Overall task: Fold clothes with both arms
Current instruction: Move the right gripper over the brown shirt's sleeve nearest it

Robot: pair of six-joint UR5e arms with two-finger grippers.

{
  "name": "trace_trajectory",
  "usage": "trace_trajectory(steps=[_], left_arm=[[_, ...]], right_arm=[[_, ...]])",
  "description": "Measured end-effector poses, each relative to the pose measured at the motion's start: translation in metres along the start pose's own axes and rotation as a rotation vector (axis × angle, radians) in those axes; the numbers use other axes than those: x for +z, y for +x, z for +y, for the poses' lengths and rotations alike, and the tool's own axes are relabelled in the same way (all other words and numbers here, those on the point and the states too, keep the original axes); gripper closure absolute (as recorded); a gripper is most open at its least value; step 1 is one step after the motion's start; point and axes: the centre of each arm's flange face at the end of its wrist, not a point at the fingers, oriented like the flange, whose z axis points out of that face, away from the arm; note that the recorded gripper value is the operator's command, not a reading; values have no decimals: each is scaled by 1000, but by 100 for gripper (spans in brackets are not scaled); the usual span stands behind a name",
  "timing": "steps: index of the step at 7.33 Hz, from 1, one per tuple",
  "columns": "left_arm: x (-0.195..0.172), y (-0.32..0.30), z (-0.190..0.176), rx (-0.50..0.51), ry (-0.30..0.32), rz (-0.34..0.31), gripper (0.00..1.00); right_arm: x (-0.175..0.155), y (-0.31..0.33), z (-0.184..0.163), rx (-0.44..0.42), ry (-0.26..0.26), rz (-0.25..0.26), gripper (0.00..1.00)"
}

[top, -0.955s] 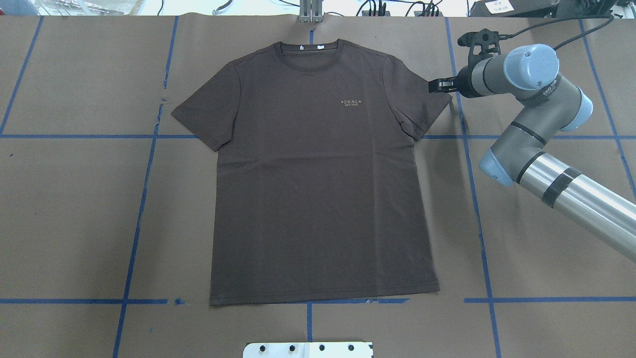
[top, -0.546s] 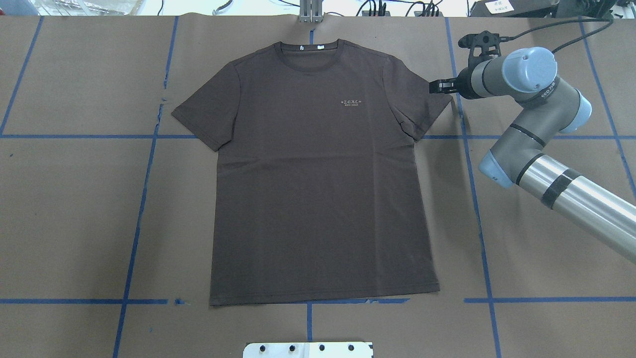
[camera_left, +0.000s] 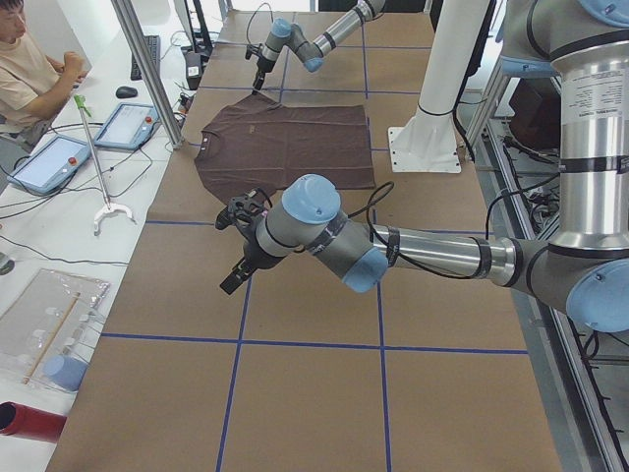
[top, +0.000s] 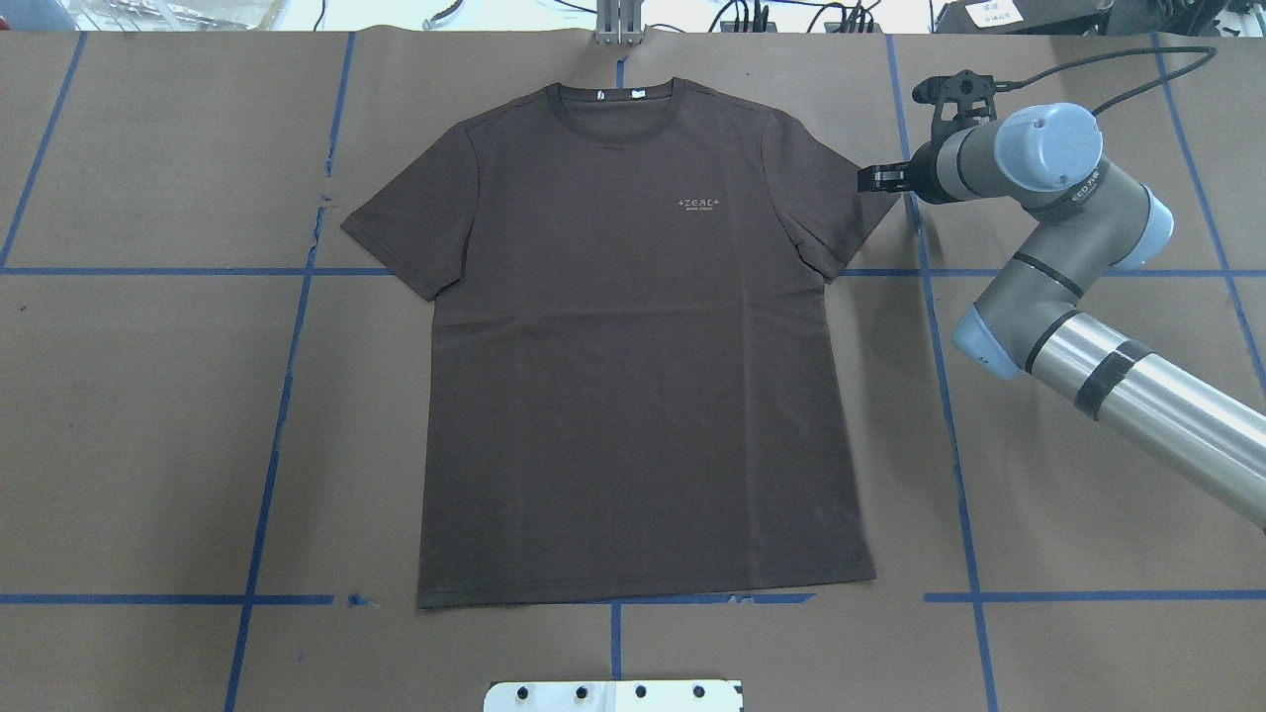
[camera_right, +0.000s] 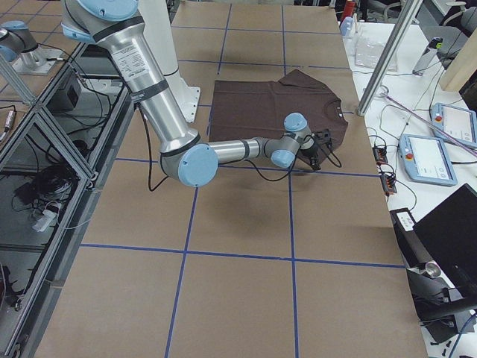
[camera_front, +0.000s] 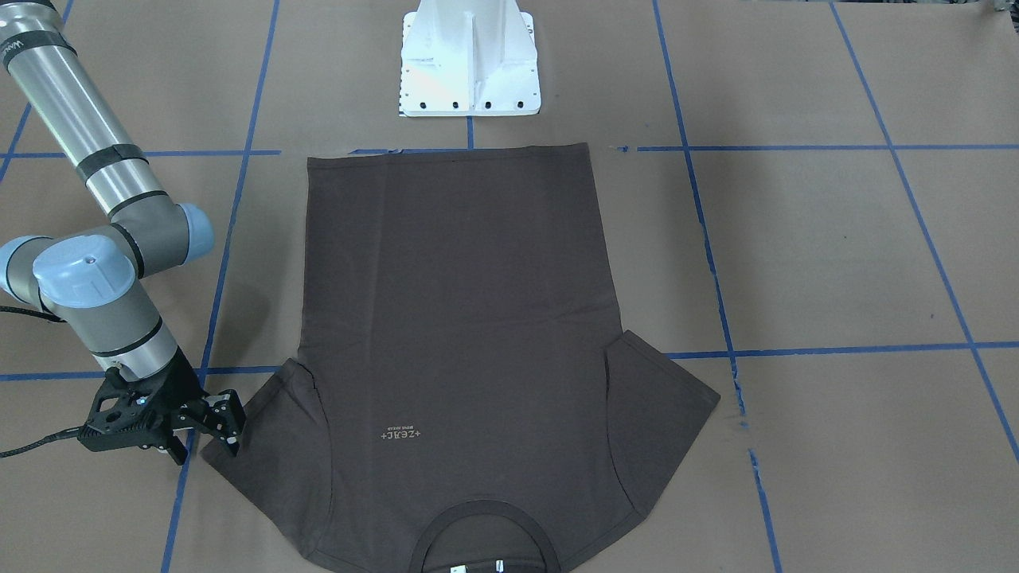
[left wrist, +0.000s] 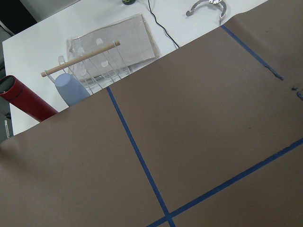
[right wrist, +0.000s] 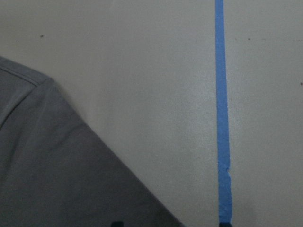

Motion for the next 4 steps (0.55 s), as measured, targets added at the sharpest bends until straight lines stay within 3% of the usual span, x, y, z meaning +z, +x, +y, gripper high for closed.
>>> trace_trajectory(steps=[4], left_arm=[[0,0,1,-1,-1,-1,0]], right_arm=[[2,-3,3,27,9,6,30]])
